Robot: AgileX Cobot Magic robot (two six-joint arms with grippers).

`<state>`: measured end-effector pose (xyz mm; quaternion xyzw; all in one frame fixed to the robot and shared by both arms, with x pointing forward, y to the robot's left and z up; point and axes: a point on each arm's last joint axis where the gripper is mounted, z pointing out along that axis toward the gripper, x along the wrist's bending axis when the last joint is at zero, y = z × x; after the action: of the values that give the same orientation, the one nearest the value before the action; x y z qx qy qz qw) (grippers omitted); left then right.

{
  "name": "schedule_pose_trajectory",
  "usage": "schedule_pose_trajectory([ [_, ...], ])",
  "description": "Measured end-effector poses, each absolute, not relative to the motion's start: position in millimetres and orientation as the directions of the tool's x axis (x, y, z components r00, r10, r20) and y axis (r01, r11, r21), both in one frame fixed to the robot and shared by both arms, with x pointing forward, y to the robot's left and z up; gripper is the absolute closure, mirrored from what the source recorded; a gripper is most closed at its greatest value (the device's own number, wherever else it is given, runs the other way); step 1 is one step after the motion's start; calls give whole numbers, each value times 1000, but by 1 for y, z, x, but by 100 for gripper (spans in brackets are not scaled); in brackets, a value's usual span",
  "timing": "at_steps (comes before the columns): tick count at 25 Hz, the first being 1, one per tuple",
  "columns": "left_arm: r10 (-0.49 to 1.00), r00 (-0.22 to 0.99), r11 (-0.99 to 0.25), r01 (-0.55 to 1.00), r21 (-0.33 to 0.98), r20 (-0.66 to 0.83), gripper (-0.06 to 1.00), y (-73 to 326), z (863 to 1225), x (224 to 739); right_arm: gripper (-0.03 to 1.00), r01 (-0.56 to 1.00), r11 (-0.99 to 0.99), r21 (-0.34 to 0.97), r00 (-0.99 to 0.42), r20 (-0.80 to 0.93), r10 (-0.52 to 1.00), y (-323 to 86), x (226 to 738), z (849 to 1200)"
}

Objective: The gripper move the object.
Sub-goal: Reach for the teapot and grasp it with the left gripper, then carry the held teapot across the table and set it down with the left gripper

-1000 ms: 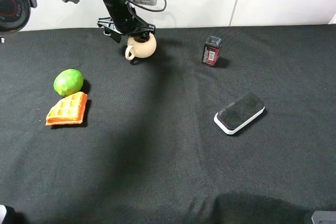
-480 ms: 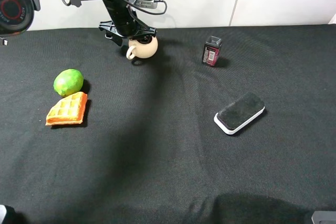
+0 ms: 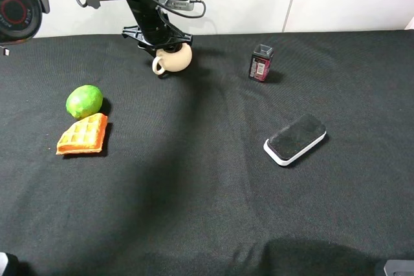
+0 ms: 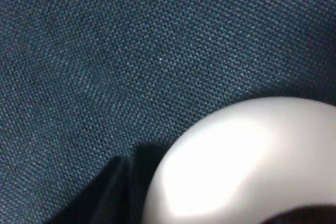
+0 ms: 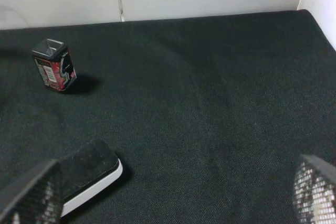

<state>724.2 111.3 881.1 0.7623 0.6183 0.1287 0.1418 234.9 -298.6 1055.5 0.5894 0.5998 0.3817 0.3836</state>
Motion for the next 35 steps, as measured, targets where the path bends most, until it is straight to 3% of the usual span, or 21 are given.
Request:
schedule_pose_trajectory([
  [9,980,197,-189,915,355,16,77,111,880,722,31,414,14,910,-11,-10,1000,-299,235,1056],
  [20,981,191,-189,929,319,24,78,113,886,718,31,414,14,910,-11,-10,1000,-299,235,1056],
  [35,983,172,-182,950,253,60,78,125,961,697,31,414,14,910,-11,-10,1000,-299,235,1056],
])
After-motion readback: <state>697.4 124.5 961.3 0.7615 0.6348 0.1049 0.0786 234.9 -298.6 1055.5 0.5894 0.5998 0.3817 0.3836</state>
